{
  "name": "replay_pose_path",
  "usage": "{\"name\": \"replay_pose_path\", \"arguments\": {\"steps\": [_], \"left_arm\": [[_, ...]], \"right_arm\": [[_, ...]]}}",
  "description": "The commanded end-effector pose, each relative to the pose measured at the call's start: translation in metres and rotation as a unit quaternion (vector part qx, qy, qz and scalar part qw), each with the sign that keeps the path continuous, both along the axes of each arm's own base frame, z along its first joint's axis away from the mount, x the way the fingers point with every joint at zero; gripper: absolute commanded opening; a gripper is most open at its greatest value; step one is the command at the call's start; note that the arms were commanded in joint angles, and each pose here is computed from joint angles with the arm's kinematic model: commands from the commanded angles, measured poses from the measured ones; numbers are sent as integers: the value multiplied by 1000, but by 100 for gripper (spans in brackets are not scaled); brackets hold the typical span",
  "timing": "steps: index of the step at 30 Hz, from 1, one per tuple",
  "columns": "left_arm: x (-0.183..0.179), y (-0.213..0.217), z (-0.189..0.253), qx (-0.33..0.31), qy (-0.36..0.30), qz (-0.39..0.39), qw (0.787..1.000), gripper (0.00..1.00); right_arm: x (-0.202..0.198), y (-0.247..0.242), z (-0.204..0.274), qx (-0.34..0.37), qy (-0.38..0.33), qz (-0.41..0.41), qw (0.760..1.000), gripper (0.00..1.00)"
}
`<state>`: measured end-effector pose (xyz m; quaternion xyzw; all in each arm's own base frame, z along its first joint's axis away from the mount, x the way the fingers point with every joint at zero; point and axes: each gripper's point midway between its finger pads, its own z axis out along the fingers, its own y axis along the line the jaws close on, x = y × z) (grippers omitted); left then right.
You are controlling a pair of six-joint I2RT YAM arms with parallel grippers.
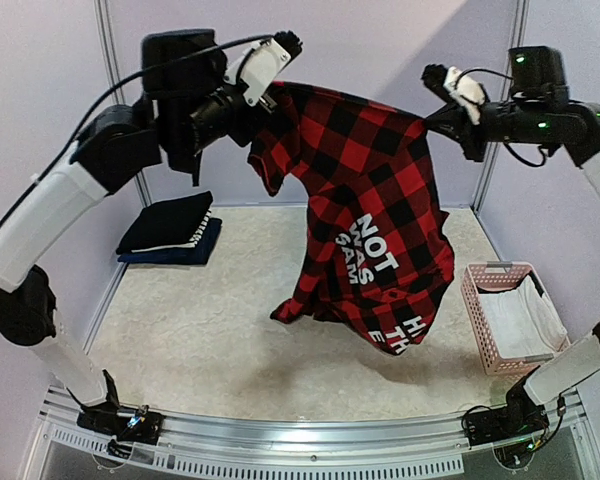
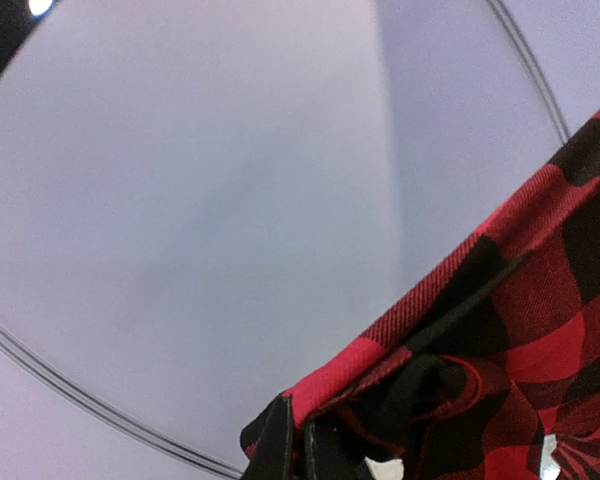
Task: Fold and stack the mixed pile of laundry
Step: Flatten out the crumpled shirt at the center of the board.
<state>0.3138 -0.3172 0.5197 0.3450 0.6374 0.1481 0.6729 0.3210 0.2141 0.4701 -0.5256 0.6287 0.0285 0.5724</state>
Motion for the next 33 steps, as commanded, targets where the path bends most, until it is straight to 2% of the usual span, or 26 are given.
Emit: {"name": "replay_pose_path", "arguments": {"steps": [1,3,5,6,7,10,13,16,19,21,22,24,26,27,28,31,33], "left_arm": [[84,52,-66,-20,88,108,990,0],[118,74,-87,-35,110,145,983,0],[144,98,-89,-59,112,178,976,0],[155,108,-86,-75,111,189,973,0],[159,117,-68,-104,98,190,971,0],[157,124,-18,-148,57,165,973,0],[136,111,33,-174,19,99,980,0],[95,82,79,-181,-27,11,983,0],[36,32,108,-140,-68,-109,982,0],[-7,-8,110,-112,-70,-192,973,0],[-25,-25,103,-99,-60,-221,968,0],[-54,-56,76,-69,-21,-265,961,0],[-76,-88,31,-38,38,-299,953,0],[-86,-104,-7,-11,78,-313,947,0],[-101,-117,-37,7,116,-329,937,0],[-158,-140,-122,56,237,-389,888,1],[-206,-148,-163,83,325,-433,836,25]], "right_arm": [[94,-10,-32,-10,-16,-126,992,0],[124,-4,-29,3,-21,-145,989,0],[162,12,-41,4,-9,-151,989,0],[171,16,-28,15,-21,-152,988,0],[190,26,-33,18,-22,-152,988,0],[212,39,5,59,-87,-162,981,0],[208,55,42,103,-153,-141,973,0],[167,43,113,177,-210,-117,954,0],[122,26,157,202,-237,-99,945,0],[105,17,157,183,-226,-97,952,0],[104,14,143,164,-207,-95,960,0],[103,13,86,115,-131,-80,981,0],[73,7,22,48,-45,-47,997,0],[61,8,-26,5,7,-25,1000,0],[32,2,-58,-22,47,-1,999,0],[-47,-18,-178,-114,188,66,973,1],[-111,-41,-224,-150,246,100,952,13]]}}
